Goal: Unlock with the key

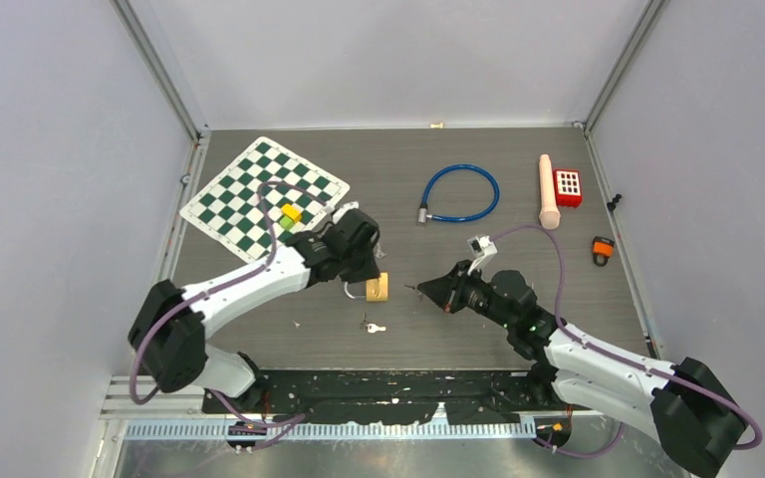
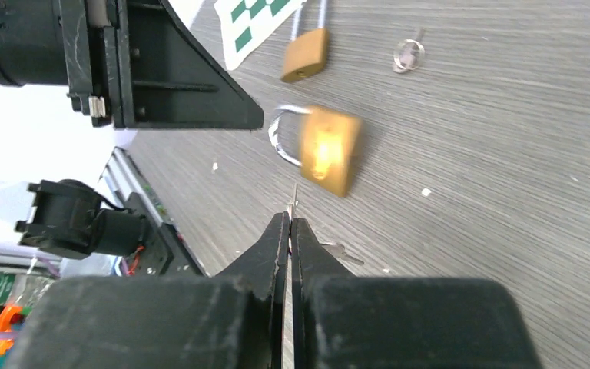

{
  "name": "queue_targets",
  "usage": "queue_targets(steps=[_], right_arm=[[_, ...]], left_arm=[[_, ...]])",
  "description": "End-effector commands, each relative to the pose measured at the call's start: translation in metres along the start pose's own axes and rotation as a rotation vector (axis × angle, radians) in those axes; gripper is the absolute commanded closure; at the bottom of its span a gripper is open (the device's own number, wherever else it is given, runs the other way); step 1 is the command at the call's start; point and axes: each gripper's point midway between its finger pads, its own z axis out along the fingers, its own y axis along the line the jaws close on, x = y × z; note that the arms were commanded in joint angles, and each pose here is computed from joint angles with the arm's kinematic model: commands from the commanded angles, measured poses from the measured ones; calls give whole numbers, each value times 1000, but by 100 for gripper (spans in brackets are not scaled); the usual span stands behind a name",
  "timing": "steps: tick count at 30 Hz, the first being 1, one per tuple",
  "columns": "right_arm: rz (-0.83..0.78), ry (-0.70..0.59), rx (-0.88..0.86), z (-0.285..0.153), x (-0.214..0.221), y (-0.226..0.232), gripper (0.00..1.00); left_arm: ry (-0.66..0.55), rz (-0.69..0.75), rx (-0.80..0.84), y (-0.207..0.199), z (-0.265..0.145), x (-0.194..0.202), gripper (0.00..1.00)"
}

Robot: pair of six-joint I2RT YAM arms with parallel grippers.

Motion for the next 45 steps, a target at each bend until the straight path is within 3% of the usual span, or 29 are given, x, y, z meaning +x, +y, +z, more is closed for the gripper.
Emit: queue_targets(steps=[1, 5, 10, 12, 15, 27, 29, 33, 41, 45], right_arm=[[-30, -84, -150, 8, -31, 48, 95], [-43, -74, -142, 12, -28, 49, 95], [-59, -77, -23, 10, -27, 25, 95], [-77, -96, 69, 6, -30, 8, 95], [-107, -118, 155, -1, -35, -7, 95], [-129, -146, 229, -10, -37, -24, 95], [-125, -151, 228, -10, -37, -25, 95], [-114, -150, 221, -10, -34, -26, 95], [-98, -153, 206, -9, -34, -24, 95], [-88, -147, 191, -7, -33, -21, 95]], left_arm=[[-101, -118, 215, -33, -22, -26, 100], [-114, -93, 133, -19, -21, -30, 100], [-43, -21, 26, -9, -4, -20, 62], [-14, 11, 1, -12, 6, -16, 40], [23, 67, -34, -18, 18, -10, 22], [130, 110, -228, -10, 67, 7, 19], [142, 115, -270, -2, 74, 11, 13], [146, 136, -338, 10, 85, 14, 12], [171, 165, -323, 21, 77, 26, 22], [196, 186, -284, 22, 73, 34, 38]])
